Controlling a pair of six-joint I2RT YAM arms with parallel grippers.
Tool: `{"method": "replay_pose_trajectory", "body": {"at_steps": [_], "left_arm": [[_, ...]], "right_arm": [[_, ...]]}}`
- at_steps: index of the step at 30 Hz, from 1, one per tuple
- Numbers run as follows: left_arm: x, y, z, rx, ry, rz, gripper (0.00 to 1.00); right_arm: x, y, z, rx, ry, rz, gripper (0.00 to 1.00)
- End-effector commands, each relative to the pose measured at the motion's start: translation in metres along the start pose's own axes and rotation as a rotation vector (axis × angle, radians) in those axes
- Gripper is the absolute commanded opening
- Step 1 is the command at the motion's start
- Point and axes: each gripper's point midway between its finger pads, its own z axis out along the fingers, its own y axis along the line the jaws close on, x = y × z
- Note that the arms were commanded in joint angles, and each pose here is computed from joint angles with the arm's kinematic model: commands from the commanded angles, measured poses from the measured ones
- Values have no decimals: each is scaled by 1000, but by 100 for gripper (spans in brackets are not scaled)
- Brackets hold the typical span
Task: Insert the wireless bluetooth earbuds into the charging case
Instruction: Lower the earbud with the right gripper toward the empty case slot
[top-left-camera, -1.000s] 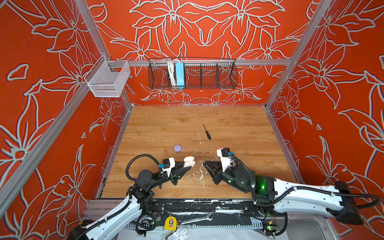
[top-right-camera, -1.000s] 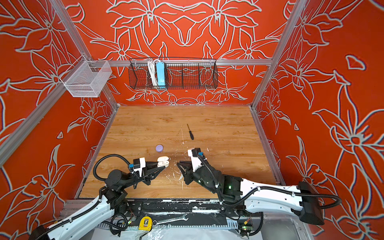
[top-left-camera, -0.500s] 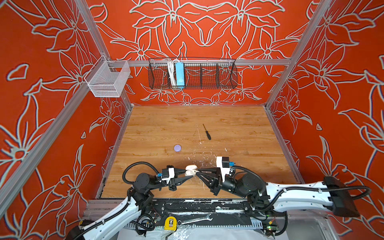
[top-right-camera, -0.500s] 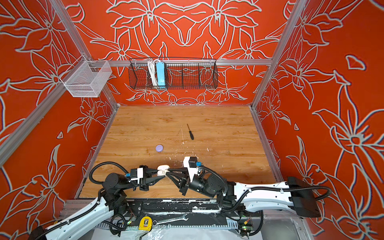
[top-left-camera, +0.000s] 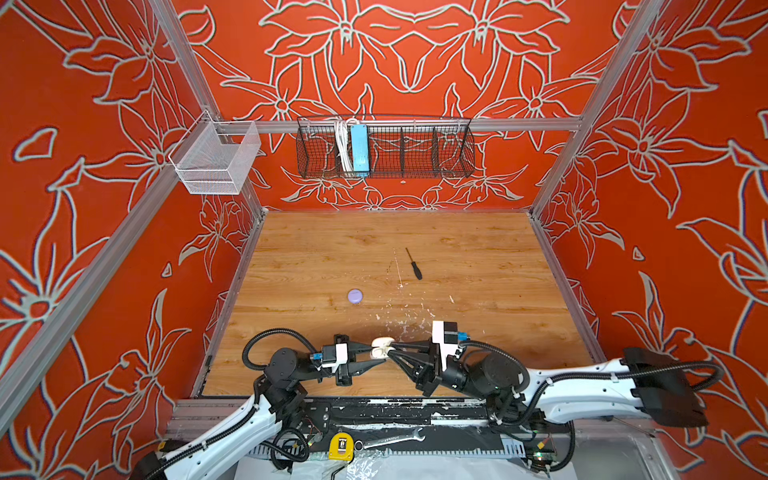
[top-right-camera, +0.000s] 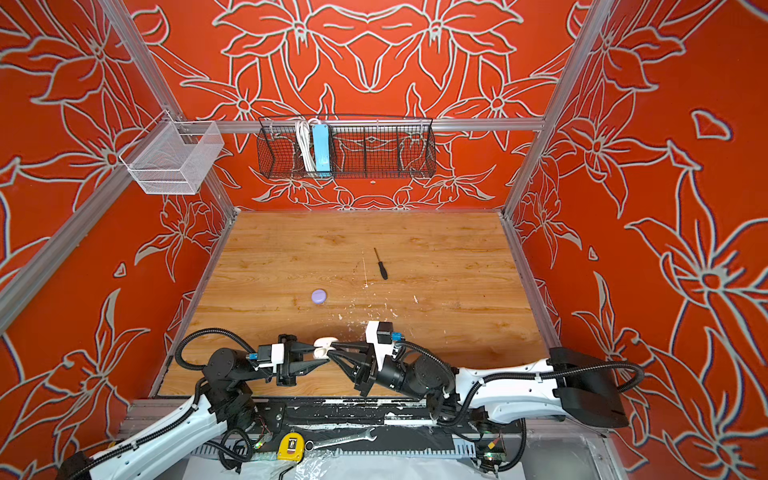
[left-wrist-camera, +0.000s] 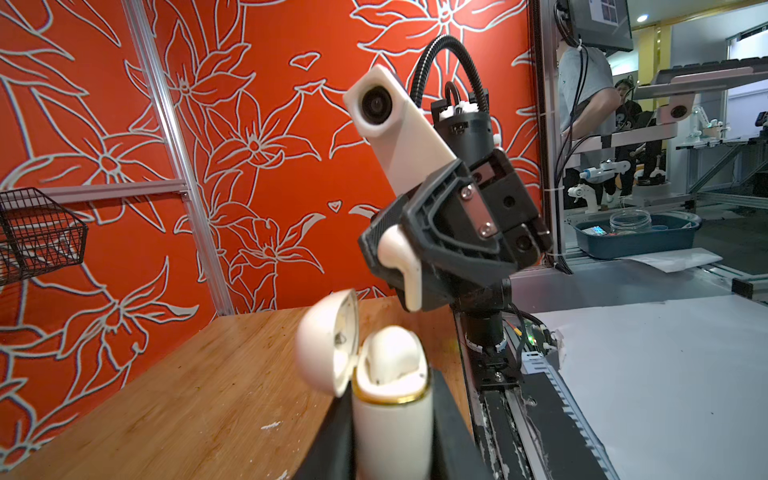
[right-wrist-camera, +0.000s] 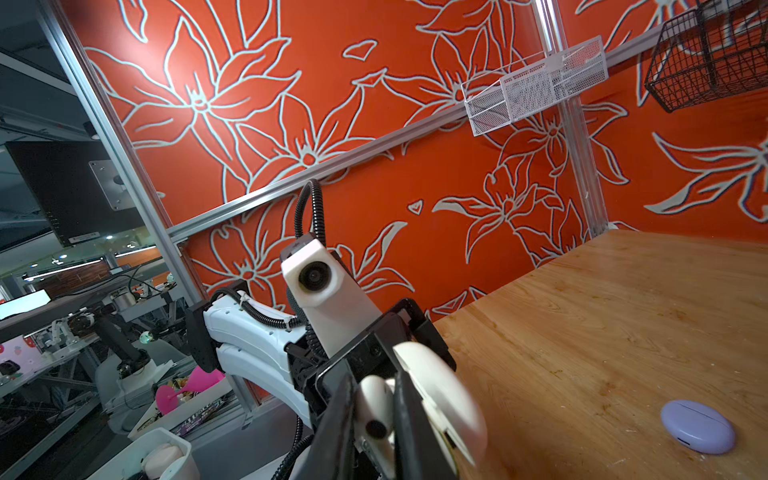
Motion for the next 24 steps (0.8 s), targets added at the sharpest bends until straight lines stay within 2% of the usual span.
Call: {"method": "replay_pose_trajectory", "body": {"at_steps": [1, 10, 19, 24], "left_arm": [[-11, 1, 0, -12, -30, 27, 0], [-14, 6, -4, -67, -43, 29, 0], [-19, 9, -8, -100, -69, 26, 0], [-20, 11, -9, -119, -72, 25, 0]], "right_arm": [[-16, -1, -2, 14, -102, 4, 12], [-22, -8, 3, 48, -178, -7, 10], [-25, -9, 10, 69, -190, -21, 10], [-27, -1, 18, 35, -188, -24, 10]]}}
